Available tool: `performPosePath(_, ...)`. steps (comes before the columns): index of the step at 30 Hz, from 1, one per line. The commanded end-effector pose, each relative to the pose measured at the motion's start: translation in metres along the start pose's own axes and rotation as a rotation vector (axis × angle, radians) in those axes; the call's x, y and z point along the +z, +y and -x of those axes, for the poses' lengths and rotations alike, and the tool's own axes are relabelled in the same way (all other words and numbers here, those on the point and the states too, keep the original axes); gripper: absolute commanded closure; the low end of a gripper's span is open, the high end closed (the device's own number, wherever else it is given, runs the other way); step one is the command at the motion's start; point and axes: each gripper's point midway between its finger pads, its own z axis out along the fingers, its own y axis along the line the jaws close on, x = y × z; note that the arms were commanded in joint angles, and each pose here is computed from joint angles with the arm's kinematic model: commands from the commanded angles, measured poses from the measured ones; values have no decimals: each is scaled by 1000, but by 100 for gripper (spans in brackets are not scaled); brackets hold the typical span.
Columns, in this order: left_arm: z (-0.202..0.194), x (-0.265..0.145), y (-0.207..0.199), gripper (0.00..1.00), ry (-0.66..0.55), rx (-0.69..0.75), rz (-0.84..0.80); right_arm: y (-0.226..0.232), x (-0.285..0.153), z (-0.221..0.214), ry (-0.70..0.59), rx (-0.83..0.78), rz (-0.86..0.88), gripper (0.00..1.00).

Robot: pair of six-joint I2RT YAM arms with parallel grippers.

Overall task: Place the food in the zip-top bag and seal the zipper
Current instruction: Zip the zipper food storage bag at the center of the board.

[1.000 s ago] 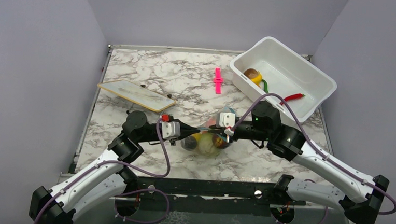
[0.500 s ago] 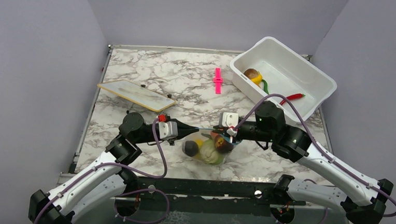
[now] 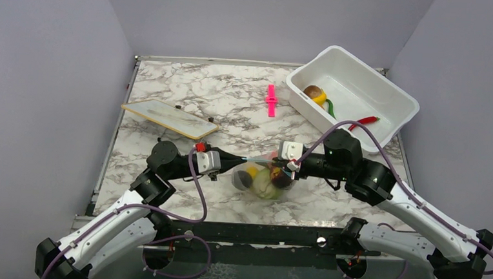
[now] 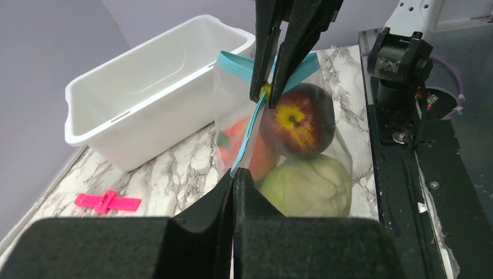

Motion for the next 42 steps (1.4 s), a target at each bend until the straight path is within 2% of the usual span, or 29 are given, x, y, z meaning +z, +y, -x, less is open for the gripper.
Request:
performPosePath(1, 2, 1, 12, 87, 7, 29, 35, -2, -10, -6, 41, 15, -15, 99)
performPosePath(3, -2, 4, 5, 65, 15, 23, -16, 5, -1, -1, 6, 22, 38, 99)
performPosePath(5, -3, 8, -5, 56, 12, 21, -90, 10, 8, 2, -16, 29, 78, 99)
performPosePath(10, -5, 16, -9, 42, 33, -7, -166, 11, 27, 5, -34, 33, 127, 99)
performPosePath(15, -12, 23, -6, 40, 55, -12, -186, 10, 35, 17, -82, 26, 151, 99)
performPosePath(23, -25, 26, -10, 46, 96, -31, -232, 4, 42, 23, -100, 26, 139, 99)
performPosePath(27, -24, 27, -10, 54, 100, -29, -241, 4, 42, 26, -110, 22, 143, 99)
performPosePath(29, -23, 28, -9, 66, 103, -26, -246, 3, 44, 25, -107, 22, 147, 99)
performPosePath(31, -21, 28, -8, 87, 102, -21, -241, 4, 44, 25, -105, 22, 150, 99)
performPosePath(33, -19, 28, -5, 99, 102, -10, -225, 5, 44, 24, -100, 24, 154, 99)
performPosePath(42, -14, 21, 0, 100, 92, 25, -162, -1, 30, 7, -19, 20, 84, 99)
